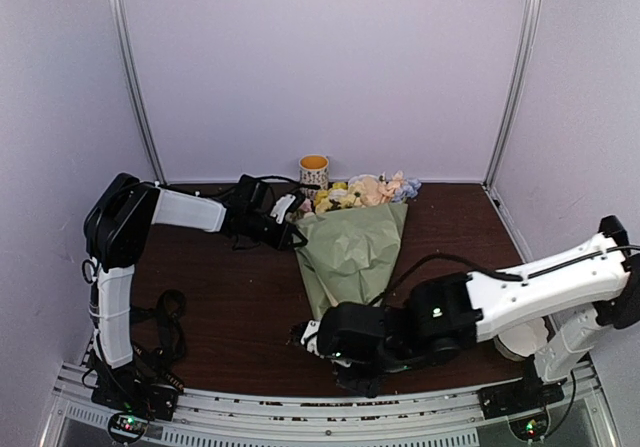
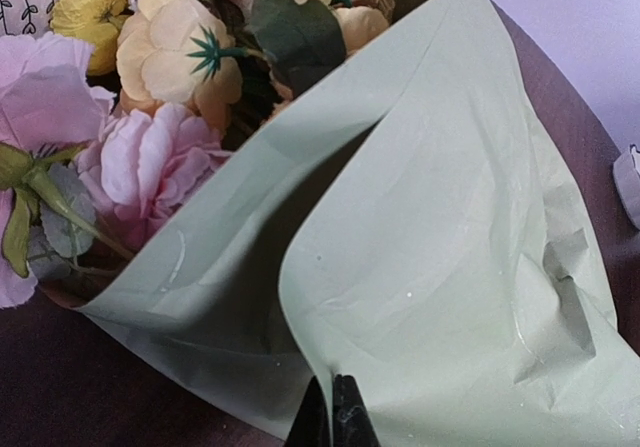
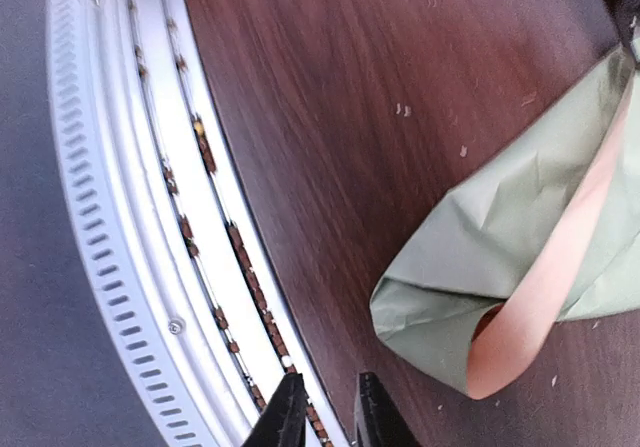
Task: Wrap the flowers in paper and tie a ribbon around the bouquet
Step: Adjust the folded bouquet at the center of the board.
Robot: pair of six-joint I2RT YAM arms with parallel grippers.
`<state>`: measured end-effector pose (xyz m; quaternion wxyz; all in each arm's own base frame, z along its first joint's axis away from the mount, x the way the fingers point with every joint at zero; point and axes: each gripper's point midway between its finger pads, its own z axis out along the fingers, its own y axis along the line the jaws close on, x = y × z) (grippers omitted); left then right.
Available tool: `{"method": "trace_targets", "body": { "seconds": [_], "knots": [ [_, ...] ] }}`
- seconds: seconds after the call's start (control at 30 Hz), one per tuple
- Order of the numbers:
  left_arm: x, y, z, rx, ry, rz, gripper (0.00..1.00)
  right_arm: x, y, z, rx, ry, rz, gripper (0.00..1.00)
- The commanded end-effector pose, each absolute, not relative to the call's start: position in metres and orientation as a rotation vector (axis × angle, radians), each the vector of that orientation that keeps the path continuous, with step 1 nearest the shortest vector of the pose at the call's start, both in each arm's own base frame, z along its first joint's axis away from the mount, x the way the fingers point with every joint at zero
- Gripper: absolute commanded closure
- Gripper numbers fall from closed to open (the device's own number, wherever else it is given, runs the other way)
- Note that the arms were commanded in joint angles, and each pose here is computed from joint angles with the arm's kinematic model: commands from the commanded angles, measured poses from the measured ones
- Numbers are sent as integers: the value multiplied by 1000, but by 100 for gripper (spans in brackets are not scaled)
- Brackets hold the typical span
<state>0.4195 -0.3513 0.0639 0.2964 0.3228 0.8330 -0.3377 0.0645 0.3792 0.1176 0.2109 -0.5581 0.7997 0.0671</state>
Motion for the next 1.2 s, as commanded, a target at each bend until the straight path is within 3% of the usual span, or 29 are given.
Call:
{"method": "trace_targets", "body": {
  "seconds": [0.0, 0.13, 0.27, 0.33, 0.4, 0.57, 0.7, 0.97, 1.07, 1.17],
  "knots": [
    [424, -346, 53, 861, 2205, -882, 100, 79, 392, 178, -1305, 2126, 477, 74],
    [423, -346, 51, 863, 2211, -883, 100, 124, 372, 168, -1054, 2255, 436, 37],
    [424, -345, 49, 866, 2216, -877, 100, 141, 365, 147, -971, 2325, 266, 23],
    [424, -346, 48, 868, 2217, -876, 100, 143, 361, 128, -973, 2383, 181, 22],
    [424, -345, 48, 868, 2218, -875, 100, 142, 358, 111, -991, 2430, 110, 28],
    [427, -345, 44, 863, 2227, -860, 100, 132, 374, 109, -1079, 2392, 75, 75],
    [431, -346, 38, 861, 2242, -849, 100, 126, 383, 107, -1178, 2330, -28, 95],
    [444, -344, 37, 846, 2261, -789, 100, 98, 372, 57, -1517, 2213, -449, 100],
    [447, -341, 36, 837, 2278, -772, 100, 86, 377, 54, -1560, 2234, -361, 100],
    [447, -340, 35, 831, 2283, -775, 100, 76, 389, 67, -1568, 2224, -202, 90]
  ]
}}
